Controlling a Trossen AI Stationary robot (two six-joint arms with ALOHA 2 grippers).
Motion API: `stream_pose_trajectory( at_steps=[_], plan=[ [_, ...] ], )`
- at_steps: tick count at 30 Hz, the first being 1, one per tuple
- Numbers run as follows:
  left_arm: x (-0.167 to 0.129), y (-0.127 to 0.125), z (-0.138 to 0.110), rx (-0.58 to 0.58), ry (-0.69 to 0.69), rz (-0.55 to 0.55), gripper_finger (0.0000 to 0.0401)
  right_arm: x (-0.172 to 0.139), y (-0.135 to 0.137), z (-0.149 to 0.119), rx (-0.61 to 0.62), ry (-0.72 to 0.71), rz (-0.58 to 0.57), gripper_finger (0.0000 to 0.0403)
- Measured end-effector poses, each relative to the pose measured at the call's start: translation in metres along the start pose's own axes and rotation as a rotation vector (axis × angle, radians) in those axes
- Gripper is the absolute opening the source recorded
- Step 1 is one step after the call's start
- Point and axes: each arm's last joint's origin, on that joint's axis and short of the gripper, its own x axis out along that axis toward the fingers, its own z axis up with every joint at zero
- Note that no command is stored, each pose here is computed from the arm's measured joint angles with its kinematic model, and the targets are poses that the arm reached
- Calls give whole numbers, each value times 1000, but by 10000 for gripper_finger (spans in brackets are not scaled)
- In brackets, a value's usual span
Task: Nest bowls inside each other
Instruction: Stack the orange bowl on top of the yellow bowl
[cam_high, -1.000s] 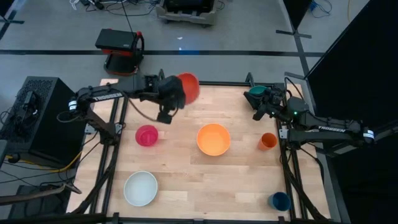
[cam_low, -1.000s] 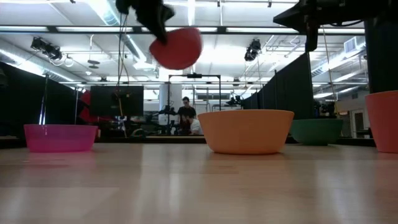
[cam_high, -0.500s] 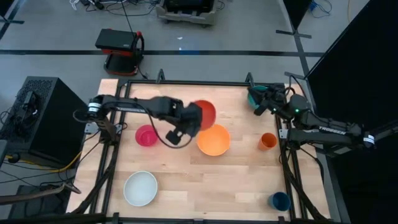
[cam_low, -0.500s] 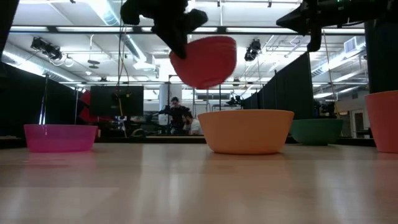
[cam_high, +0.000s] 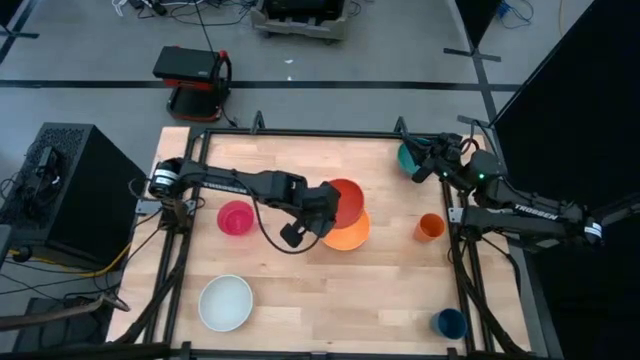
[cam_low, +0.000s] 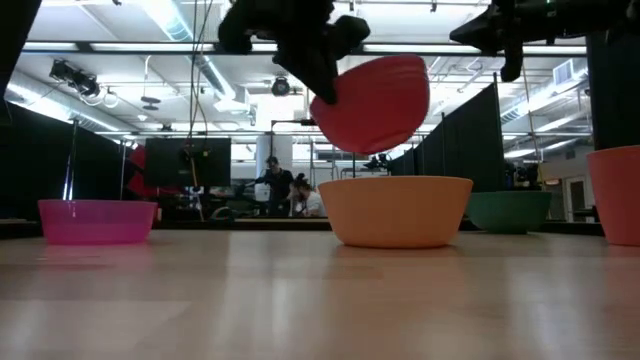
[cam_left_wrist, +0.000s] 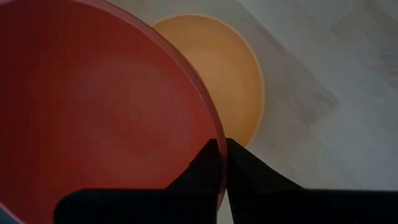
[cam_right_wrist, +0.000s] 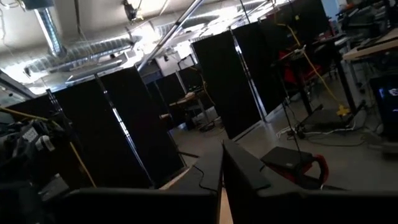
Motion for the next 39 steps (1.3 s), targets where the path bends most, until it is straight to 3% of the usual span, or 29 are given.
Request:
stream_pose_trajectory(
  at_steps=[8,24,29,39],
  plan=[
    [32,0,3,-2,16,-27,0,0,1,-2,-3,32,43,0],
    [69,-9,0,-84,82,-134,0,0,3,-3,5,74,125,0],
    [83,-15,-10,-142,183,-206,0,0,2,-4,3,80,123,0],
    [87,-17,-14,-214,240,-224,0,0,2,-4,2,81,123,0]
  ],
)
